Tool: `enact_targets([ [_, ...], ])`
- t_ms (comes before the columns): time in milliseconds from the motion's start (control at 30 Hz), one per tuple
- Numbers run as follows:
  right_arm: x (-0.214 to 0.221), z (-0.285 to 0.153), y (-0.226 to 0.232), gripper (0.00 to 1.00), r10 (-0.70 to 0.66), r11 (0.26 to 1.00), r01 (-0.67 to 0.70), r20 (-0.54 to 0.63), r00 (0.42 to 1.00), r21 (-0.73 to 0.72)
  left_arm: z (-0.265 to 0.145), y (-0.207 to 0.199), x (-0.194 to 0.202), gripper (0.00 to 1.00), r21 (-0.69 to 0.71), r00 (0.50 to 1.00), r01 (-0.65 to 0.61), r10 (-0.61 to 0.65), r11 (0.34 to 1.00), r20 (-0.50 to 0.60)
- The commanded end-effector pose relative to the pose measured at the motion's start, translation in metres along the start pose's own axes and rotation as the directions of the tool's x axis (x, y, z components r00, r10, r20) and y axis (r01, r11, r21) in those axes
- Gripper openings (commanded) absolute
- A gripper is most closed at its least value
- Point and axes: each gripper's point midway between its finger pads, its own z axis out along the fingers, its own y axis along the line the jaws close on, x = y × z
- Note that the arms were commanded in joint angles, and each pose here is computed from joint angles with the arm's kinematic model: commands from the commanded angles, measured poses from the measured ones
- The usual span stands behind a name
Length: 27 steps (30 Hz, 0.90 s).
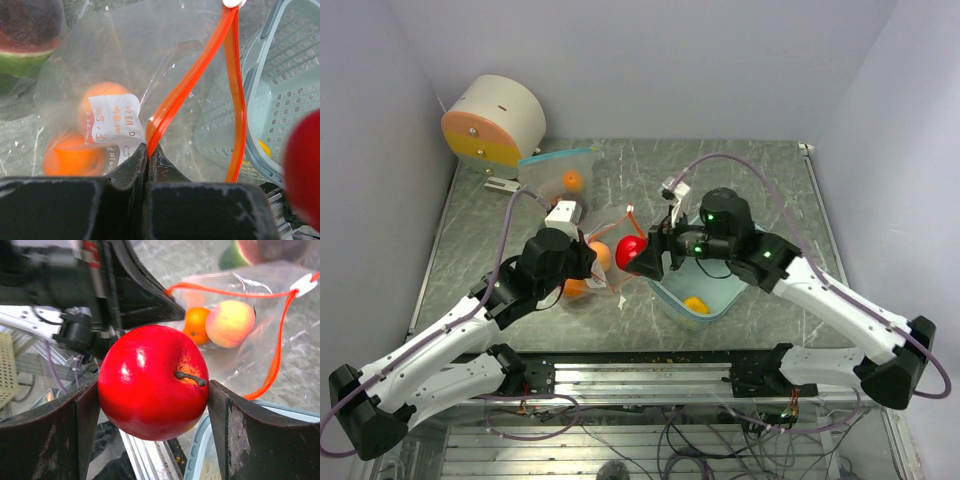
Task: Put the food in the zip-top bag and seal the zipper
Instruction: Place the fake fruit in the zipper food storage bag.
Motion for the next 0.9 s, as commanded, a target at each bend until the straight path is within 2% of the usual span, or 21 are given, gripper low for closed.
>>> enact_targets([
  [0, 0.004, 0.024, -0.022, 0.32, -0.036, 0.997, 0.034, 0.021, 0.999, 0.069, -0.008, -0.012, -0.023, 0.07, 0.048, 0.998, 0.017, -0.02, 0.999, 0.059],
  [133, 0.01, 0.041, -0.05, 0.47, -0.03, 0.982, 0.029, 0.003, 1.0, 0.185, -0.013, -0.009, -0.023, 0.07, 0.038, 0.998, 0.02, -0.022, 0.999, 0.063],
  [267, 0.003, 0.046, -0.055, 0.78, -0.045, 0.977, 0.037, 0.033, 0.998, 0.211, -0.015, -0.007, -0.023, 0.07, 0.035, 0.997, 0.024, -0.026, 0.999, 0.066],
  [367, -0.001, 0.049, -0.054, 0.94, -0.048, 0.977, 0.037, 0.045, 0.998, 0.21, -0.015, -0.007, -0.022, 0.07, 0.04, 0.997, 0.027, -0.03, 0.999, 0.065],
  [467, -0.002, 0.05, -0.052, 1.0, -0.051, 0.978, 0.041, 0.044, 0.998, 0.205, -0.016, -0.007, -0.02, 0.07, 0.039, 0.998, 0.028, -0.03, 0.999, 0.062],
  [667, -0.009, 0.038, -0.045, 1.0, -0.057, 0.975, 0.043, 0.057, 0.997, 0.217, -0.018, -0.004, -0.019, 0.07, 0.036, 0.997, 0.031, -0.033, 0.999, 0.065],
  [767, -0.017, 0.011, -0.052, 1.0, -0.052, 0.949, 0.024, 0.08, 0.995, 0.314, -0.019, -0.002, -0.018, 0.07, 0.031, 0.997, 0.029, -0.031, 0.999, 0.064],
  [867, -0.014, -0.027, -0.068, 1.0, -0.014, 0.885, -0.027, 0.086, 0.996, 0.465, -0.02, -0.003, -0.018, 0.07, 0.037, 0.997, 0.03, -0.032, 0.999, 0.069],
])
